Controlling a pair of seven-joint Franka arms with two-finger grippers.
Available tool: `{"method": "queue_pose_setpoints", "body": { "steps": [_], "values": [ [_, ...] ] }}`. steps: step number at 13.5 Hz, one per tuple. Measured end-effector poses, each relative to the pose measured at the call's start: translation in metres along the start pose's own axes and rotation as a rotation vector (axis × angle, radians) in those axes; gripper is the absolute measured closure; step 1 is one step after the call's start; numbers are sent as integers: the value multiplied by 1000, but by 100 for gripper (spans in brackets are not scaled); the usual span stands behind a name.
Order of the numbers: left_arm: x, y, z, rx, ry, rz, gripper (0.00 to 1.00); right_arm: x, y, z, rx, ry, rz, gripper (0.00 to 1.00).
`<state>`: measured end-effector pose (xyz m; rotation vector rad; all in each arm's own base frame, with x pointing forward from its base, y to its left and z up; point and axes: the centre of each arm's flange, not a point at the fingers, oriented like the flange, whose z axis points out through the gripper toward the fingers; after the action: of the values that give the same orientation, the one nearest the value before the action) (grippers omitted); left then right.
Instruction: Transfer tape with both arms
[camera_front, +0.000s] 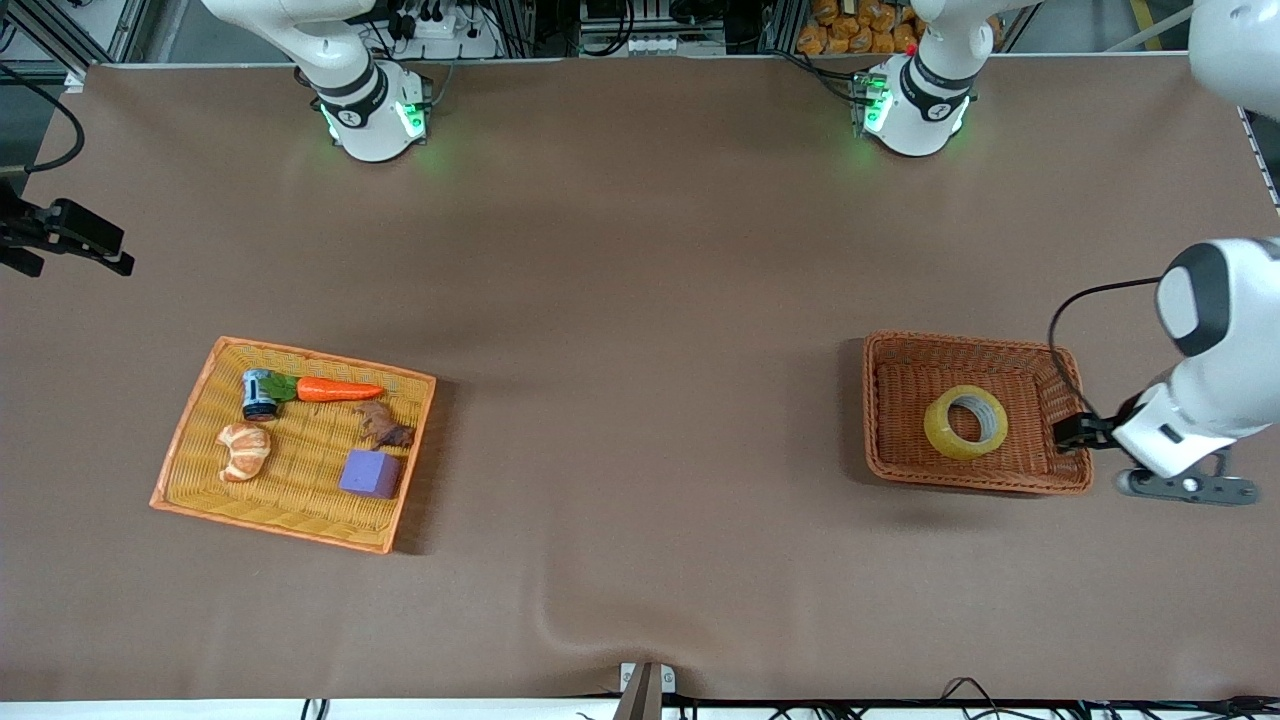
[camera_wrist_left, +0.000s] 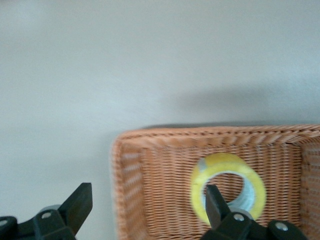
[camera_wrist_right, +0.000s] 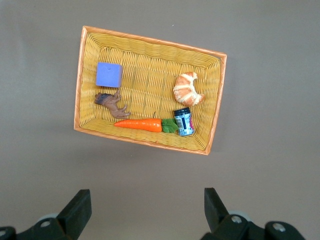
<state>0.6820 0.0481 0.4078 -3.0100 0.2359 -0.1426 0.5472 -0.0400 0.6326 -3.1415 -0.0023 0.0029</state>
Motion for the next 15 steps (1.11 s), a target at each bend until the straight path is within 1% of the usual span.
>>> {"method": "queue_pose_setpoints", "body": {
  "steps": [3, 5, 8, 9, 11, 12, 13, 15],
  "values": [
    [-3, -3, -77, 32, 41, -9, 0, 0, 0, 2, 0, -5, 0, 0],
    [-14, 1, -124, 38, 51, -16, 0, 1, 0, 3, 0, -7, 1, 0],
    [-35, 21, -184, -23, 73, -5, 0, 0, 7, 3, 0, -8, 12, 0],
    [-44, 34, -201, -29, 62, 10, 0, 0, 8, 4, 0, -9, 14, 0],
    [-64, 60, -228, -31, 9, 41, 0, 1, 8, 4, 0, -9, 14, 0],
    [-73, 69, -239, -34, -4, 42, 0, 1, 8, 4, 0, -10, 14, 0],
    [-80, 71, -245, -52, -10, 31, 0, 1, 7, 4, 0, -10, 13, 0],
    [-94, 58, -245, -102, -32, -10, 0, 1, 7, 4, 0, -10, 11, 0]
  ]
}}
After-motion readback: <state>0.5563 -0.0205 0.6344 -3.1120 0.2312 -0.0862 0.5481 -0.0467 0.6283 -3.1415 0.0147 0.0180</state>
